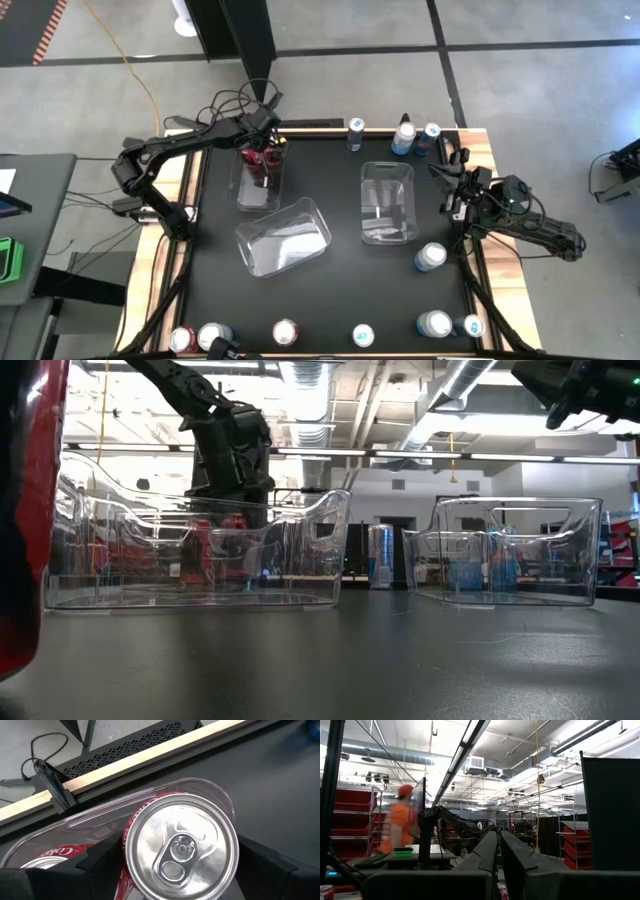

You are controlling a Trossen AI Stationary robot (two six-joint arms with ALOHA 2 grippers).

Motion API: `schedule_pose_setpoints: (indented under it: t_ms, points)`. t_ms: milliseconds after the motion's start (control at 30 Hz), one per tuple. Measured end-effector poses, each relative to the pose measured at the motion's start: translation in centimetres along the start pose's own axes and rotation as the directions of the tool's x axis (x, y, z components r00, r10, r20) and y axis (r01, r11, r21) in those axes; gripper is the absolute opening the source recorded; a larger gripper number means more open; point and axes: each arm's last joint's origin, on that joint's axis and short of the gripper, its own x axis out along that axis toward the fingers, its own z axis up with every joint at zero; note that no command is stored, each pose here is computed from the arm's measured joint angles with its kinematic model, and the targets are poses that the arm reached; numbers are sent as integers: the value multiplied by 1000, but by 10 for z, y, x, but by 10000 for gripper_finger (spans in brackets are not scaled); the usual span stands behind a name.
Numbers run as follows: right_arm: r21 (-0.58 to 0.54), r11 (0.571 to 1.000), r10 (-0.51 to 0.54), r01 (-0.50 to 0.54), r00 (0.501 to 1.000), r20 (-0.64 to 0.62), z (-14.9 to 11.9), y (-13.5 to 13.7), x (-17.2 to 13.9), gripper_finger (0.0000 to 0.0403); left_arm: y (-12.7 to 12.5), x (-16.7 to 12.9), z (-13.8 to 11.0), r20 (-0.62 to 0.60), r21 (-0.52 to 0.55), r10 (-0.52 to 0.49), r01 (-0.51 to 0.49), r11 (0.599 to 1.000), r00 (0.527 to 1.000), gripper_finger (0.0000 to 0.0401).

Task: Sort soda cans
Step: Put the top red soda can into the left transparent bin

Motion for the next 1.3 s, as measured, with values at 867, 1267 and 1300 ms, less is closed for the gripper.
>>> schedule_pose_setpoints:
  t_ms: [867,1267,1300]
  points:
    - [0,1000,0,0,1000,0,0,0,0,47,0,0,-1,-10,-39,-9,8,999,1000,336]
    - [-4,1000,0,0,1000,0,0,0,0,47,-2,-17,20,38,-19,6,-5,1000,999,337]
    - [-4,1000,0,0,1000,0,0,0,0,47,-3,-20,22,45,-16,10,-9,1000,999,337]
